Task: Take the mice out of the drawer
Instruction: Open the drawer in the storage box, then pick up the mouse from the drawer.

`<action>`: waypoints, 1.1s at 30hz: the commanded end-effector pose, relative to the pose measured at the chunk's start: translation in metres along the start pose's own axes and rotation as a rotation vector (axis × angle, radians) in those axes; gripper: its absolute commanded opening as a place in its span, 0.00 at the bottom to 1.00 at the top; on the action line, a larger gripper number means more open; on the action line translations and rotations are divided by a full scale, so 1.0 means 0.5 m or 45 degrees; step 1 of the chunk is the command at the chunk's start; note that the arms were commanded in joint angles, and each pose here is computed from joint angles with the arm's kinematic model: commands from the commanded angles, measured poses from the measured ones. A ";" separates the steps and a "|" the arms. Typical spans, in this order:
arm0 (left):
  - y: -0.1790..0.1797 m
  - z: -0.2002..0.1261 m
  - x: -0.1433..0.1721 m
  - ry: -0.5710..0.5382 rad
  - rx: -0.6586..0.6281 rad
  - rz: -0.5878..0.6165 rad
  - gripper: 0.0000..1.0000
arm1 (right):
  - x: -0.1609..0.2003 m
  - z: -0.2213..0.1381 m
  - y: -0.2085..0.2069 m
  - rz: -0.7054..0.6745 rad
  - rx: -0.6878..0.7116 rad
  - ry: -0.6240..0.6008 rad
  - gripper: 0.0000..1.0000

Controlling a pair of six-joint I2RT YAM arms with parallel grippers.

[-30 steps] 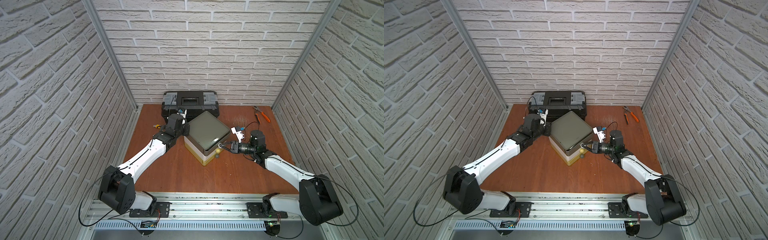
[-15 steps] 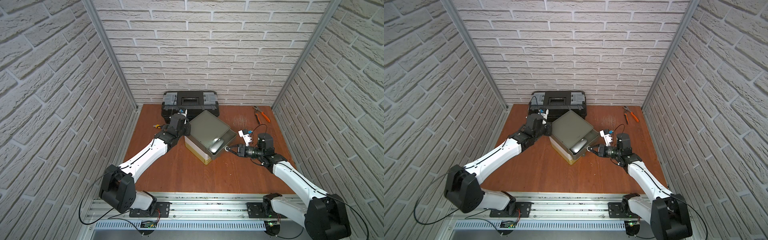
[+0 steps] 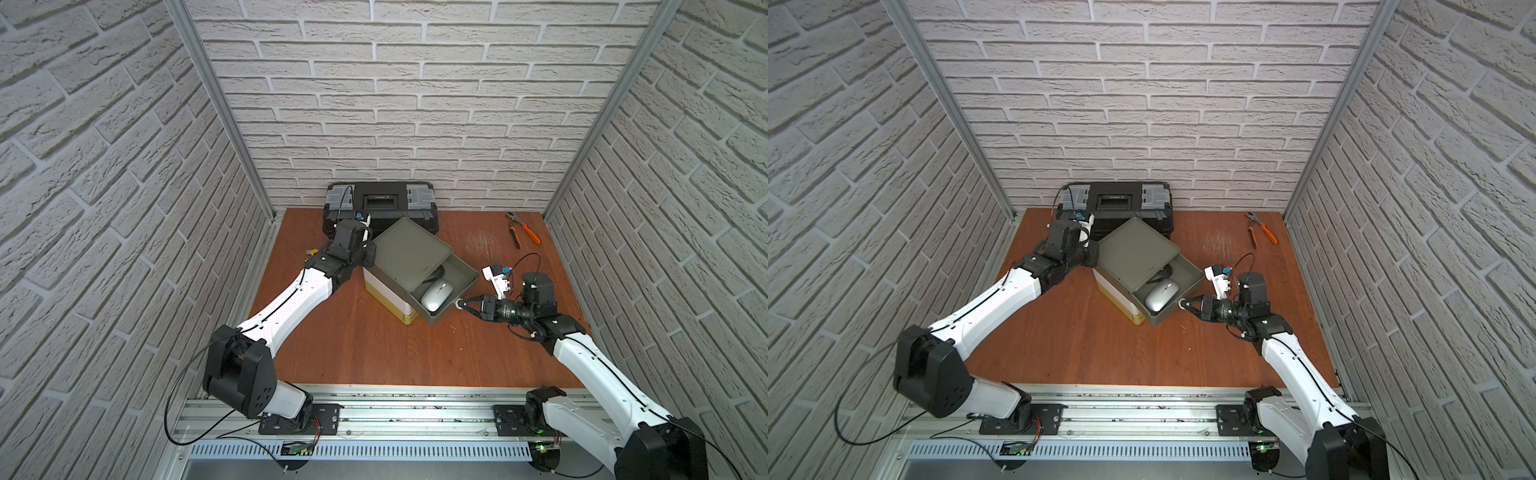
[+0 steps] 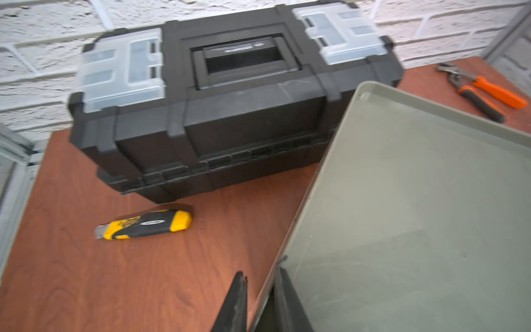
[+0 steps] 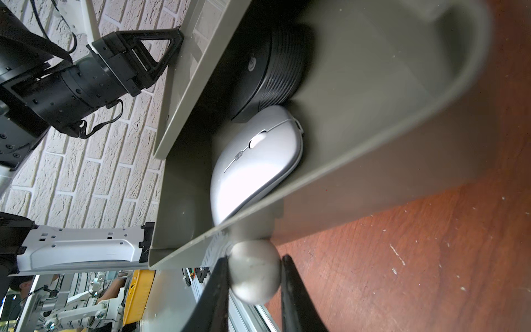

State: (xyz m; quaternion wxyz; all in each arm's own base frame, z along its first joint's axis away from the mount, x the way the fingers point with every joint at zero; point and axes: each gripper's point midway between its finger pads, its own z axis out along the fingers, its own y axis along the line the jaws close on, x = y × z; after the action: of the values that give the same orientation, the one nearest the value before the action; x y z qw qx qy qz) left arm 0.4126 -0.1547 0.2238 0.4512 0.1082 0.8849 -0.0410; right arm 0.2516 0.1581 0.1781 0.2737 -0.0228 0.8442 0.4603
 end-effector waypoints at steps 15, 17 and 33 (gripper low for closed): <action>0.155 0.010 0.170 0.443 -0.295 0.032 0.35 | 0.032 -0.001 -0.021 -0.001 0.038 0.024 0.07; 0.143 0.003 0.160 0.424 -0.263 0.043 0.51 | 0.024 -0.002 -0.019 -0.005 0.041 0.009 0.07; -0.218 -0.183 0.004 0.219 0.625 0.453 0.98 | -0.103 -0.114 -0.195 0.054 0.893 -0.377 0.56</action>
State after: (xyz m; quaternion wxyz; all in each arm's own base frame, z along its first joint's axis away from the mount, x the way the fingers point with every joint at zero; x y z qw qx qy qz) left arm 0.3423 -0.2048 0.2915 0.4022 0.2833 0.8650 -0.0989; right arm 0.2761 0.0691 0.1376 0.3311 0.1373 0.9105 0.2064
